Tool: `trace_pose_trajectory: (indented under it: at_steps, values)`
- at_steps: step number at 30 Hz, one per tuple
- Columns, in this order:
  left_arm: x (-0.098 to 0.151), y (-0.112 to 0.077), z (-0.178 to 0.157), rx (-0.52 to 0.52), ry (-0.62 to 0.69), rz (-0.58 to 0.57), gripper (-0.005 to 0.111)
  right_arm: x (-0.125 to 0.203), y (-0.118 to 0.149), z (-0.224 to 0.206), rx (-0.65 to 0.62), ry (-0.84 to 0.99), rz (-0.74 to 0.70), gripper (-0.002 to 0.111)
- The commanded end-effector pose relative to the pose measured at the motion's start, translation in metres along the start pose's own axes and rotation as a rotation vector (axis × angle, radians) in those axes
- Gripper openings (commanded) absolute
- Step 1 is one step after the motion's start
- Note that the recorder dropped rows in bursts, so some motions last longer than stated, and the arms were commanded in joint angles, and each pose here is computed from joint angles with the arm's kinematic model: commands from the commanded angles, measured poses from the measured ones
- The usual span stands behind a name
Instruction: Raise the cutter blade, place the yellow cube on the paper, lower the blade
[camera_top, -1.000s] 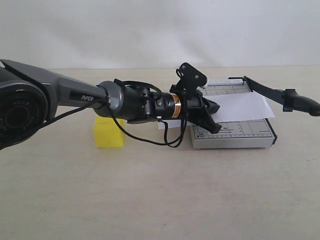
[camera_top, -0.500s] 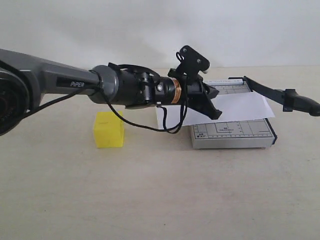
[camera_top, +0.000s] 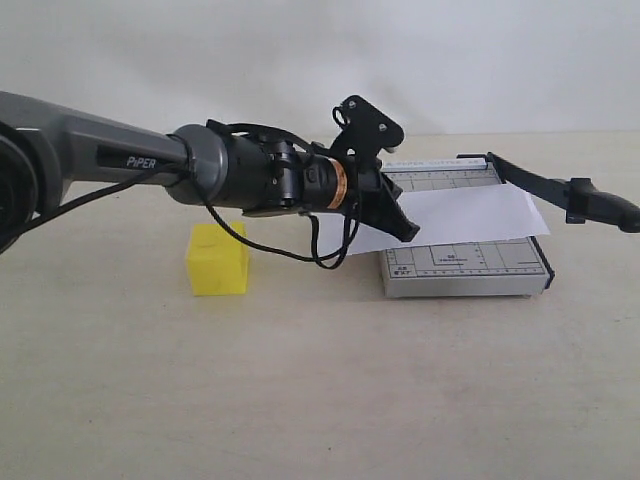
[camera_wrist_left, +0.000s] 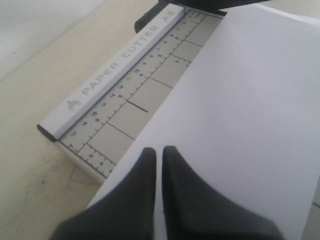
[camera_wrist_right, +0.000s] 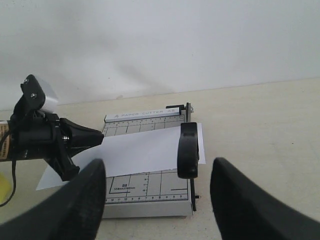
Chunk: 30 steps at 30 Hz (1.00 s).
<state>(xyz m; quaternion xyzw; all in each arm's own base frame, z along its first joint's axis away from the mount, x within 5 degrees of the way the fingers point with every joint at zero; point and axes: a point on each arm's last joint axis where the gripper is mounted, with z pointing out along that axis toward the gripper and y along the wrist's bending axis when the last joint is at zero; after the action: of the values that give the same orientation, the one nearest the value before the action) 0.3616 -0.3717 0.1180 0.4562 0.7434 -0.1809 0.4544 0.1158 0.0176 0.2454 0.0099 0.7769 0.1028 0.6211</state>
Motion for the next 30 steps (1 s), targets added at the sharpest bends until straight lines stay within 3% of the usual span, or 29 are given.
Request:
trace_pose_trajectory:
  at_steps: [1, 30]
  values:
    - [0.008, -0.008, 0.007, 0.058, -0.019, -0.012, 0.004, -0.001, 0.000, -0.001, -0.004, -0.016, 0.000, 0.058]
    - [0.028, -0.019, 0.028, 0.144, -0.050, -0.035, 0.004, -0.001, 0.000, -0.001, -0.005, -0.018, 0.000, 0.058]
